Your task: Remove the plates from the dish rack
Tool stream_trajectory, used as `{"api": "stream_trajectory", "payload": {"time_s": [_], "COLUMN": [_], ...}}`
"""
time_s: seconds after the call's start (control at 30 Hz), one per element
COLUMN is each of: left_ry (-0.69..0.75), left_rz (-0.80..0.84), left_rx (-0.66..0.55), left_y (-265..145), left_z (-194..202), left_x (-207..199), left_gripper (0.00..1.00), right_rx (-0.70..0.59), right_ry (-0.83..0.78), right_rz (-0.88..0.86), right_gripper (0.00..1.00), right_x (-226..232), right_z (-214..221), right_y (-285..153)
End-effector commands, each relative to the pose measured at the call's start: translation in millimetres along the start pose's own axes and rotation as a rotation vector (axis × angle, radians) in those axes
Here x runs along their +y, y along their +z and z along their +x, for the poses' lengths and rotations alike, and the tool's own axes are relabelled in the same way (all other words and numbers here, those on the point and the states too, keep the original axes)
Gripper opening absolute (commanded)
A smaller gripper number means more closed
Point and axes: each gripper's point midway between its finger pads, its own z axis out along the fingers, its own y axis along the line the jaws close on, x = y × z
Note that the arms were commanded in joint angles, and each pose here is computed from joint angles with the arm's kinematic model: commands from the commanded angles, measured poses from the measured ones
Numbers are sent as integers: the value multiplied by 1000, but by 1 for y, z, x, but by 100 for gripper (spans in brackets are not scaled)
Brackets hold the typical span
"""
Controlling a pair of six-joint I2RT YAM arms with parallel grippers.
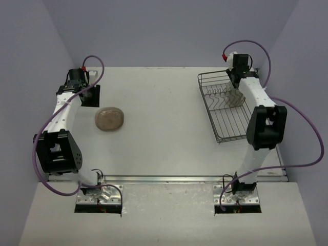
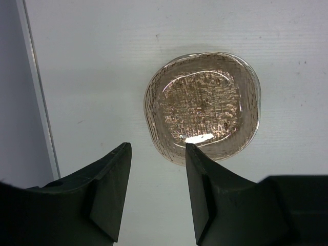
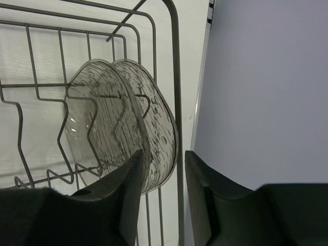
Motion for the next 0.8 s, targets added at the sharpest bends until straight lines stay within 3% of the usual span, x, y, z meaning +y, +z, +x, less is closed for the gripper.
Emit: {"api": "stream_trajectory", "payload": {"time_s": [0.0,0.17,0.6,0.77], "left_ry": [1,-4,6,6], "left_rz": [9,17,-6,-5], "left_rx": [-63,-61,-70,-75], "left_y": [-6,-5,-9,-11], "left_z": [-18,-18,-17,-18], "left_x": [-4,-5,-1,-2], "left_gripper": [45,46,53,56], "right_rx": [-74,-65,29,39], "right_ry": [60,52,7,7], "right_rz": [-5,-53,-38,-7], "right_gripper": [37,30,26,15], "right_x": [-10,-3,19,15], "right_z": [-23,-26,-2,1], "right_y": [-18,-16,28,29]}}
